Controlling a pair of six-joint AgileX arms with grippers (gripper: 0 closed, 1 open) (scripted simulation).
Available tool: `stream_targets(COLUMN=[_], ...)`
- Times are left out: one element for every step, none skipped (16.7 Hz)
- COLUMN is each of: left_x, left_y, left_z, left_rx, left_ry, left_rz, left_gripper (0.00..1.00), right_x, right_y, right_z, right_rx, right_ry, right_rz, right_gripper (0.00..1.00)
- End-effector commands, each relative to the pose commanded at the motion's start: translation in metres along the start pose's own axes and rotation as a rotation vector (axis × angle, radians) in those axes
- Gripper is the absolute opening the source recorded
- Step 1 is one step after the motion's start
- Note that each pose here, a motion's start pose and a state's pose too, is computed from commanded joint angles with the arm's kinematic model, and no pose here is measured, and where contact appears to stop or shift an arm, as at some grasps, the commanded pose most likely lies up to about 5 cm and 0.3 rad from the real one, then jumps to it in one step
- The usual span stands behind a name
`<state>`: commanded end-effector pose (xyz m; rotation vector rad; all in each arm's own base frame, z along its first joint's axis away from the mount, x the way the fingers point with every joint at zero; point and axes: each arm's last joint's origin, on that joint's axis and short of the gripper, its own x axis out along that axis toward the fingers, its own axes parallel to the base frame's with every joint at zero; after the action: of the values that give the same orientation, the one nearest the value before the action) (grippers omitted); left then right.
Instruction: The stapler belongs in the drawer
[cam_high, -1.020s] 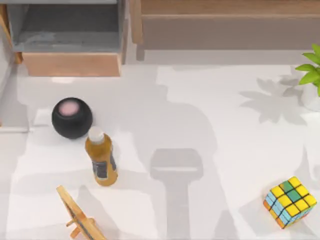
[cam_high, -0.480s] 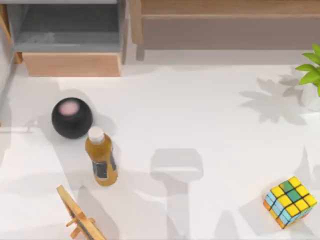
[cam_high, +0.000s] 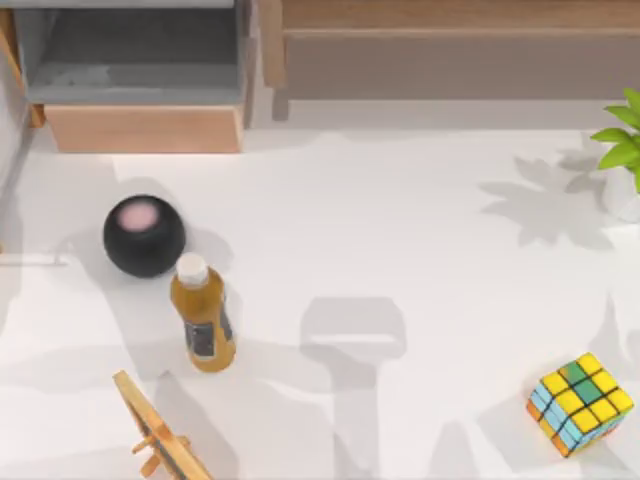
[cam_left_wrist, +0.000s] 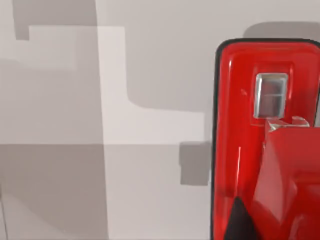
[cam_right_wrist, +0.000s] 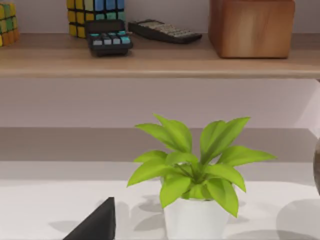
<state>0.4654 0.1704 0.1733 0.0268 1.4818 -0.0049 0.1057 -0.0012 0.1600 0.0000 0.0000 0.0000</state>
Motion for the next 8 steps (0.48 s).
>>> stream_targets(left_x=[0.0017,0.0041,0.0066,0.0075,0.0075,0.0075,0.0075,0.0075], left_y=[0.0002,0.0006,0.0011,0.0012,0.0012,0.0012,0.0012,0.0012], left_z=[0.0,-0.0004,-0.0011,-0.0014,-0.0014,-0.0014,-0.0014,-0.0014], left_rx=[0.0,-0.001,-0.003,-0.003,-0.003,-0.003,-0.003,-0.003], left_ry=[0.0,0.002,0.006,0.009,0.009,0.009,0.009,0.009], left_rz=[0.001,0.0,-0.003,-0.004,-0.004,-0.004,-0.004,-0.004], left_gripper=[0.0,0.0,0.0,0.0,0.0,0.0,0.0,0.08], right_x=[0.0,0.0,0.0,0.0,0.0,0.0,0.0,0.0], right_y=[0.0,0.0,0.0,0.0,0.0,0.0,0.0,0.0], right_z=[0.0,0.0,0.0,0.0,0.0,0.0,0.0,0.0], right_rx=[0.0,0.0,0.0,0.0,0.0,0.0,0.0,0.0], right_ry=[0.0,0.0,0.0,0.0,0.0,0.0,0.0,0.0], right_rz=[0.0,0.0,0.0,0.0,0.0,0.0,0.0,0.0], right_gripper=[1.0,1.0,1.0,1.0,1.0,1.0,1.0,1.0])
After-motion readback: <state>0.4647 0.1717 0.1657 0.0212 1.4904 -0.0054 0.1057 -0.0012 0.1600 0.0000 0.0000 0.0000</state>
